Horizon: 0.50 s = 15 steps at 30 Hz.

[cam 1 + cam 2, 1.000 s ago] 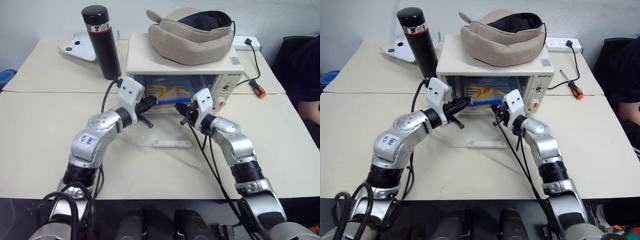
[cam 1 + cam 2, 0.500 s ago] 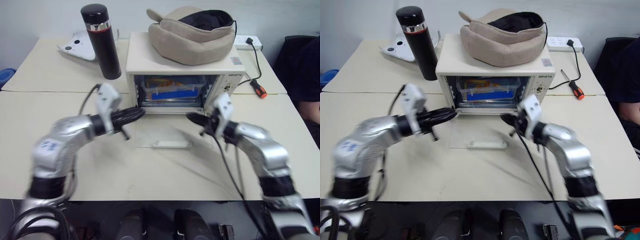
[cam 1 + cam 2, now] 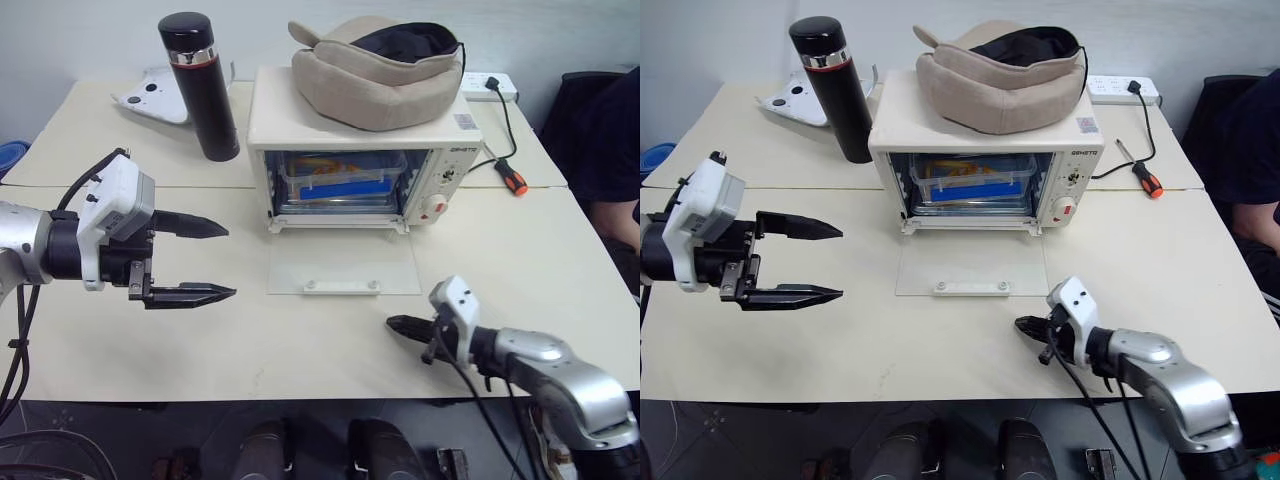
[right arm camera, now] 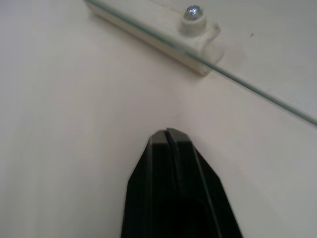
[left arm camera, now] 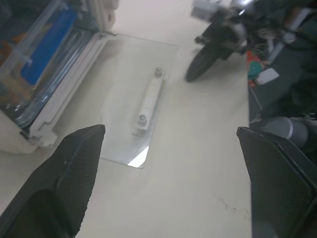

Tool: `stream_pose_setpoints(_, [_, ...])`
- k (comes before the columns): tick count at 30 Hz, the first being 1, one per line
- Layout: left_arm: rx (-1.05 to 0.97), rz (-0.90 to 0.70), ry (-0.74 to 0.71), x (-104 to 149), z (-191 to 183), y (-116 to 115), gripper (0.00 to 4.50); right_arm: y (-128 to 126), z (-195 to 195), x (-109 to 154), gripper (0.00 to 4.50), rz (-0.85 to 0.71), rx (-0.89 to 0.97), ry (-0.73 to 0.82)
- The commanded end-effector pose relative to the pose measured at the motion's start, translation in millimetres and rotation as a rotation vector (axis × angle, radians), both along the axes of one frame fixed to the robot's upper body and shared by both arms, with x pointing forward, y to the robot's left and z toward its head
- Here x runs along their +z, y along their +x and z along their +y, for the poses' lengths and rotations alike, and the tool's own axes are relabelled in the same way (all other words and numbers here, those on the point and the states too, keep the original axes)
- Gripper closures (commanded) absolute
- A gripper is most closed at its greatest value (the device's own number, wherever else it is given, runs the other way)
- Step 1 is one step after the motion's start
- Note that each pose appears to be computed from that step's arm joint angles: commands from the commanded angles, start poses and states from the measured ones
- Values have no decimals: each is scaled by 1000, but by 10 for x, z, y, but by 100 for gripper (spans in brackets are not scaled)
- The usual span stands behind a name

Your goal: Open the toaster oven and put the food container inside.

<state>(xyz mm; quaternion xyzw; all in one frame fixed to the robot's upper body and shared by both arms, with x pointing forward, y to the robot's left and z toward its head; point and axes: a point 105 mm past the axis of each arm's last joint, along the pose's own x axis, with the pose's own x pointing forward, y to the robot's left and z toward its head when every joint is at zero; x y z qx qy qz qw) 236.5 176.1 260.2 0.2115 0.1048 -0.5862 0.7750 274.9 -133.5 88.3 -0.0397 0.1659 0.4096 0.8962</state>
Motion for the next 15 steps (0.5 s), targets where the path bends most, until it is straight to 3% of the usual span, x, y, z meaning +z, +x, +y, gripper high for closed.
stream_pose_setpoints(1, [23, -91, 14, 119, -29, 55, 4, 299, -125, 72, 450, -86, -145, 10])
stream_pose_setpoints(7, [67, -117, 4, 127, 59, 153, 4, 393, -154, 724, 450, -204, -74, 173])
stream_pose_setpoints(10, [98, -113, 30, 88, 207, 197, 0, 296, -308, 1132, 392, -203, 42, 218])
stream_pose_setpoints(15, [172, -80, 16, 254, 587, 209, 0, 64, -847, 1828, 223, -244, 205, 29])
